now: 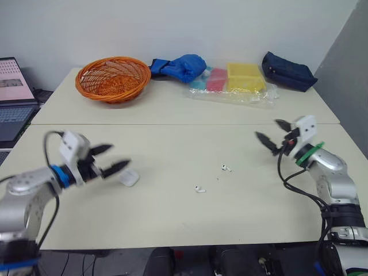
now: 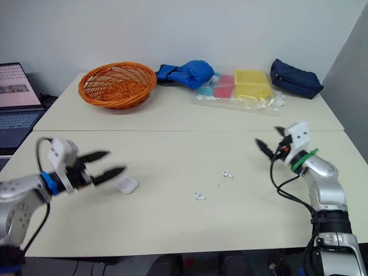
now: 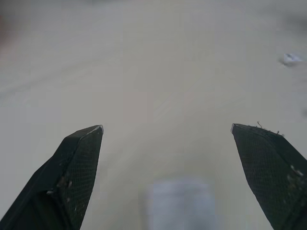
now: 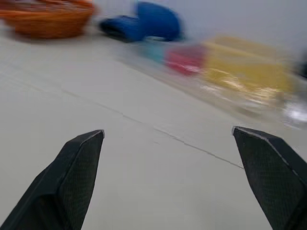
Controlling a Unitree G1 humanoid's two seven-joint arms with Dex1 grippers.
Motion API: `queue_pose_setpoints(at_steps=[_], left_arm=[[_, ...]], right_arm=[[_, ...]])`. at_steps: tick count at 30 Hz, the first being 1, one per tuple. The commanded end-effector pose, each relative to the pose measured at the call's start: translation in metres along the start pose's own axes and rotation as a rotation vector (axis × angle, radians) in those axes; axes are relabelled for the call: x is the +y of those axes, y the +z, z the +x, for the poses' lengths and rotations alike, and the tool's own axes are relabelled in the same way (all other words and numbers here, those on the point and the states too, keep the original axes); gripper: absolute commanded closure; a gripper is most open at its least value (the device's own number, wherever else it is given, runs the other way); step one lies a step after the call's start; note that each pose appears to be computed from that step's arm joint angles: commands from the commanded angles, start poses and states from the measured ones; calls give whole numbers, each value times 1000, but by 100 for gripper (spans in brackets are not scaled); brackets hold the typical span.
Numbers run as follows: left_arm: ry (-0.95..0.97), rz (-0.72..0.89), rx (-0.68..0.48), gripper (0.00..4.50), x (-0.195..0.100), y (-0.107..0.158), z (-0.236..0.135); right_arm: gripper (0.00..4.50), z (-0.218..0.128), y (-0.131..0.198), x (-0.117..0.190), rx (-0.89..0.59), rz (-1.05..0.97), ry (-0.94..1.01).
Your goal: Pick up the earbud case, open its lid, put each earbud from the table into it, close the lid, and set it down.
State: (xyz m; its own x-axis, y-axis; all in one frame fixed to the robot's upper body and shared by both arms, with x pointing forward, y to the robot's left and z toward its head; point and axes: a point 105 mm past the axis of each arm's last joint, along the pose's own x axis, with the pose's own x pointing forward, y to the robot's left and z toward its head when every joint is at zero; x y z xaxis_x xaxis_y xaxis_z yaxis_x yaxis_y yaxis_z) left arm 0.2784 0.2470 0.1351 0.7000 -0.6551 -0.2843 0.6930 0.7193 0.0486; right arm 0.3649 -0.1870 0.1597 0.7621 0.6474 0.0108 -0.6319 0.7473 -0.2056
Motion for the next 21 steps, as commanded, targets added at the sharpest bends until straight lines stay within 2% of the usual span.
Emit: queue_pose_setpoints(at_steps=[1,4,7,14,20,21], left_arm=[[-5,60,28,2,-7,3,-5],[49,46,92,2,-8,-23,-2],[87,28,99,2,-4,-34,3],[122,-22,87,2,5,-47,14],[69,-39,106,2,-1,-53,19],[66,-34,109,19,-3,-54,19]], right_arm=[[0,13,33,33,-64,-21,238],[0,23,52,85,-76,-30,521],[0,23,60,112,-71,-46,653],[0,17,66,137,-49,-55,778],[0,15,75,137,-41,-59,792],[0,16,78,136,-48,-60,785]])
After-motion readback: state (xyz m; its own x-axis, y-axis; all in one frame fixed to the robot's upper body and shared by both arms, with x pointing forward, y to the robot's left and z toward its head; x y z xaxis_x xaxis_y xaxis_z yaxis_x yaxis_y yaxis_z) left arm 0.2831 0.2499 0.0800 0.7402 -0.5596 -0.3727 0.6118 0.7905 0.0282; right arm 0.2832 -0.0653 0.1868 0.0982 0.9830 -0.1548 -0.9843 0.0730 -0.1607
